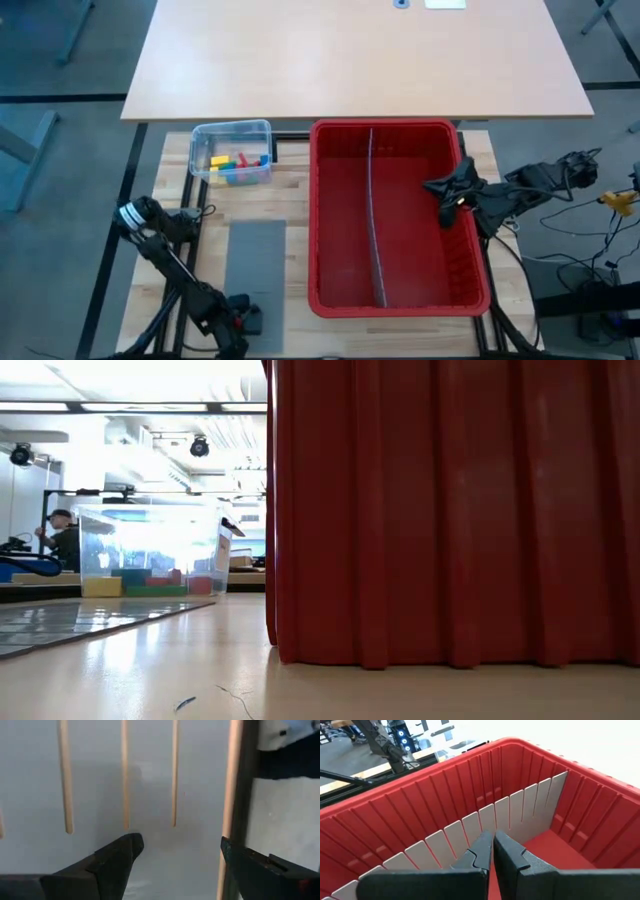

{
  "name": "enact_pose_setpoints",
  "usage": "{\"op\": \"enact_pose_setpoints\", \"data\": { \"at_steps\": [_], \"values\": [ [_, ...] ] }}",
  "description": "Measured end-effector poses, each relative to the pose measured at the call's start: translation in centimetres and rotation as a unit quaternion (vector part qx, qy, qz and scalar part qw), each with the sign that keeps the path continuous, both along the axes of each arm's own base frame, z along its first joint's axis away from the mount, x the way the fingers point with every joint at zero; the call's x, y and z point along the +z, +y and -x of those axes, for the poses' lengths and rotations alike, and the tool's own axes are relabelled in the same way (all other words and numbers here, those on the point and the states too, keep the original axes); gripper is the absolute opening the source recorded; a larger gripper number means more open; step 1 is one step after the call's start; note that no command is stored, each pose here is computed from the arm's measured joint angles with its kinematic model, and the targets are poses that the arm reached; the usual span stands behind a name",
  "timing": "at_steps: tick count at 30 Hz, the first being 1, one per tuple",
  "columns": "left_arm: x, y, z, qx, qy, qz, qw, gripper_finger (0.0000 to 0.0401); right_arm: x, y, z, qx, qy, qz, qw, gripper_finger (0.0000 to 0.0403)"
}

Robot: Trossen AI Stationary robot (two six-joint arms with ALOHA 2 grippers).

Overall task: Sort blocks
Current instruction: Insert the bin divider into the red bin

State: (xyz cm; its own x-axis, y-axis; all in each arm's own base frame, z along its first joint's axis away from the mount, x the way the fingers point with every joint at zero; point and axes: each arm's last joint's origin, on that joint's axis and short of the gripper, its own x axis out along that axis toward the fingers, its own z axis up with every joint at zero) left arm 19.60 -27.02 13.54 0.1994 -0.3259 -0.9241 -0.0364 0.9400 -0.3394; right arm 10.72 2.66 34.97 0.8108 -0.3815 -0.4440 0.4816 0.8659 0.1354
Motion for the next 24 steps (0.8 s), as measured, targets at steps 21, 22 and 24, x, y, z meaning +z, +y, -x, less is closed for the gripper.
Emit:
{"op": "enact_pose_setpoints", "data": {
  "at_steps": [21,22,24],
  "values": [
    [0.8,-5.6,-0.7,0.005,-0.092,-0.128,0.987,0.0273,-0.3,0.4,-0.8,0.014,0.018,0.013,1.000,0.0000],
    [0.7,-6.0,-1.0,0.009,-0.094,-0.128,0.987,0.0273,-0.3,0.4,-0.8,0.017,0.021,0.020,0.999,0.0000],
    [0.4,-6.8,-1.6,0.018,-0.097,-0.126,0.987,0.0273,-0.2,0.4,-0.8,0.024,0.026,0.031,0.999,0.0000]
  ]
}}
